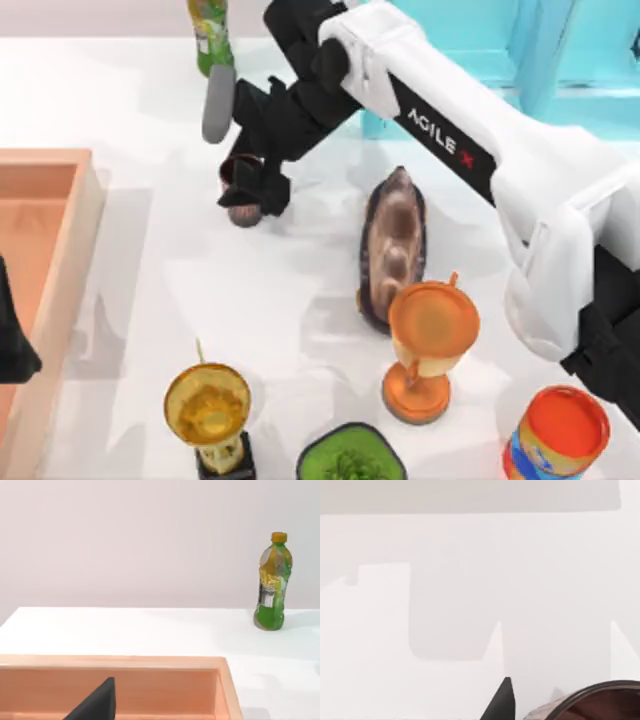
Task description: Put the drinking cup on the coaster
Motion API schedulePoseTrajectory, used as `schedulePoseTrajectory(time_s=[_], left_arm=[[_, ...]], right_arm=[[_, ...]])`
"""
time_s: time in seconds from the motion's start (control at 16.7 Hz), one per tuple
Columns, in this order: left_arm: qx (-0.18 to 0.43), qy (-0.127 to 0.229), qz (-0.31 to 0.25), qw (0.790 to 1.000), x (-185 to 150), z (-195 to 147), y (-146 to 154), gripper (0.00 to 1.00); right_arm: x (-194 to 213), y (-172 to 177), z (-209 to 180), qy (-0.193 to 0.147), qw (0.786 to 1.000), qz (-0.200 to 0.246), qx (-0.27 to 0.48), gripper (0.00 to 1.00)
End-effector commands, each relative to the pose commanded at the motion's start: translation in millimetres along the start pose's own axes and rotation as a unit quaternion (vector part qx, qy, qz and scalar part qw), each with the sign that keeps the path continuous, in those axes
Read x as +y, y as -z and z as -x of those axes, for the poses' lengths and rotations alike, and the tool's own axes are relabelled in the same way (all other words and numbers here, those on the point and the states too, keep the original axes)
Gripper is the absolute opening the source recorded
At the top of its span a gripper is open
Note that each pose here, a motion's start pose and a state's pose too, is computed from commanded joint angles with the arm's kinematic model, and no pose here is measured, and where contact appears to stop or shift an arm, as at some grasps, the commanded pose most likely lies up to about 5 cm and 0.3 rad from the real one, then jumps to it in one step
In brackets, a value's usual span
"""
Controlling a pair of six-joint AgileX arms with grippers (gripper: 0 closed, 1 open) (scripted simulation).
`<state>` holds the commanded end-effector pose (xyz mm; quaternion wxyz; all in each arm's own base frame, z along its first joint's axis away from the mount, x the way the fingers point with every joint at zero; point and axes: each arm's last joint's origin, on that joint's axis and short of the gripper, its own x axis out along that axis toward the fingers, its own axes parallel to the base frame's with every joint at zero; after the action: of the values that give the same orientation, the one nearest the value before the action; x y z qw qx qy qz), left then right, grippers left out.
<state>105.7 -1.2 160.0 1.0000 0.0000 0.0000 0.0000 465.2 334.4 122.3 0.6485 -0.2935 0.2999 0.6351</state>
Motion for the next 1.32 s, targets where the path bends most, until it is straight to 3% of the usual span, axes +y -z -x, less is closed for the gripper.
schedulePoseTrajectory(time_s=[0.3,0.66,0.96,1.32], left_arm=[[0.0,0.0,0.0,1.0,0,0,0,1.0],[0.0,0.0,0.0,1.0,0,0,0,1.0],[0.0,0.0,0.0,1.0,0,0,0,1.0],[0.0,0.0,0.0,1.0,0,0,0,1.0]], right_arm=[[-1,-12,51,0.023,0.998,-0.06,-0.003,0.0],[26,4,175,0.104,0.969,-0.222,0.005,0.0],[103,64,260,0.208,0.906,-0.368,0.015,0.0],[218,153,282,0.345,0.802,-0.488,0.017,0.0]])
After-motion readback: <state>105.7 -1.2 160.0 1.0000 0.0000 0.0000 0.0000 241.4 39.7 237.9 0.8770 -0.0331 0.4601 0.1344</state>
